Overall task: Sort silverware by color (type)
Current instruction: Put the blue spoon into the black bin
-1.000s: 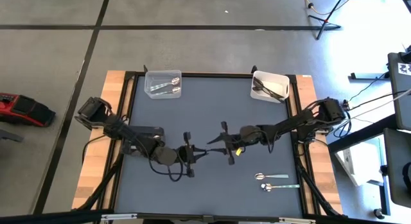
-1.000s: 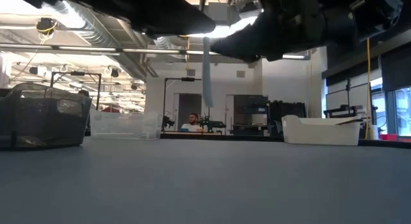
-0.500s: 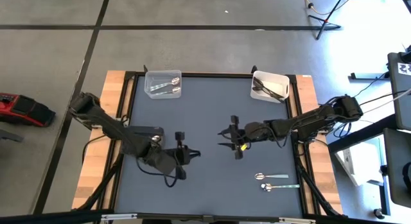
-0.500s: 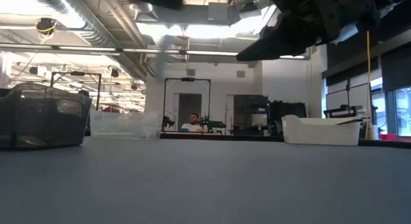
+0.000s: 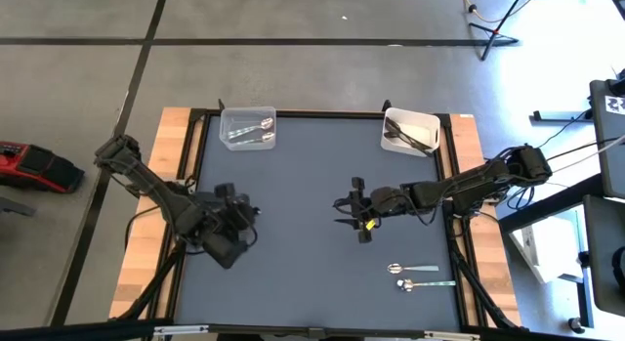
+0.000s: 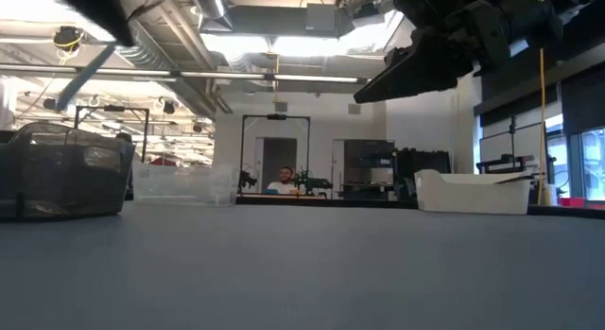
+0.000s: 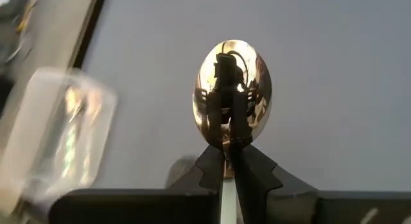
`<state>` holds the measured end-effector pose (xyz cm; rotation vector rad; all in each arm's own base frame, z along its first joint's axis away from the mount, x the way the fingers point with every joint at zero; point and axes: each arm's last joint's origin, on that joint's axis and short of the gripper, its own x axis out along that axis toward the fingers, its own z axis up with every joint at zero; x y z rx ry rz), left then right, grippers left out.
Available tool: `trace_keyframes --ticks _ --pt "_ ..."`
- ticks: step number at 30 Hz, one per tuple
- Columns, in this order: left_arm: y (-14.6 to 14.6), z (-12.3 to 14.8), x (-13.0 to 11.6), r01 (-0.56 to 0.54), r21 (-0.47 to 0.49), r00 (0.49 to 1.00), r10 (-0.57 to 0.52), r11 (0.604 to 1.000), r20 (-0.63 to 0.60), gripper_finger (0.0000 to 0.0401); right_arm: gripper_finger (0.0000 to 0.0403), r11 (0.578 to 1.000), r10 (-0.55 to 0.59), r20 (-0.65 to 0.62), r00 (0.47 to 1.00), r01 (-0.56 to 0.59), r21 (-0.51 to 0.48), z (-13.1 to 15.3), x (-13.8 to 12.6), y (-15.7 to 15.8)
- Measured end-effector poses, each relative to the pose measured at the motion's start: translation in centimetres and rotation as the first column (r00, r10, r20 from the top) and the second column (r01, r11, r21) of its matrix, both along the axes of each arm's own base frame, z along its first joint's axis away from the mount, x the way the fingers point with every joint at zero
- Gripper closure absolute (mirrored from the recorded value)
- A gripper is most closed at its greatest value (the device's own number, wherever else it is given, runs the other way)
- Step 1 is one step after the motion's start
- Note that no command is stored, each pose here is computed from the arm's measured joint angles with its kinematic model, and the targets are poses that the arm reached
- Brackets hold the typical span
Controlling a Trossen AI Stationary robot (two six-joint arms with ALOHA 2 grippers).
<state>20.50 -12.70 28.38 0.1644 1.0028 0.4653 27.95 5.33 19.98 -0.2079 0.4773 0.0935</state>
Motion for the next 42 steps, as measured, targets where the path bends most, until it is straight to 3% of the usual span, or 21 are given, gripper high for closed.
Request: trace_keyframes --ticks 6,16,23,33,37,42 --pt "0.9 -1.8 -2.3 -0.148 0.039 0.981 0.152 0.988 -0.119 0.0374 0.0219 1.0 0.0 -0.003 1.0 0.0 -0.001 0.0 0.0 0.0" --pt "1.6 -7.0 -4.7 -0.243 0.055 0.927 0.248 0.969 -0.282 0.0372 0.0219 1.0 0.0 -0.009 1.0 -0.001 -0.002 -0.1 0.0 0.0" --pt "1.7 -8.1 -4.8 -0.296 -0.005 0.91 0.281 0.955 -0.305 0.0369 0.0219 1.0 0.001 -0.009 1.0 -0.001 -0.002 -0.1 0.0 0.0" --pt "2.0 -7.8 -4.2 -0.331 -0.041 0.899 0.302 0.943 -0.318 0.0291 0.0219 1.0 0.001 -0.009 1.0 -0.001 -0.002 -0.1 0.0 0.0" --pt "1.4 -6.1 -3.2 -0.278 -0.059 0.935 0.256 0.959 -0.245 0.0279 0.0219 1.0 0.001 -0.004 1.0 -0.001 -0.002 0.0 0.0 0.0" --pt "0.3 -3.3 -1.0 -0.12 -0.02 0.993 0.121 0.993 0.001 0.0278 0.0219 1.0 0.02 0.018 1.0 -0.02 -0.008 0.1 0.1 0.1"
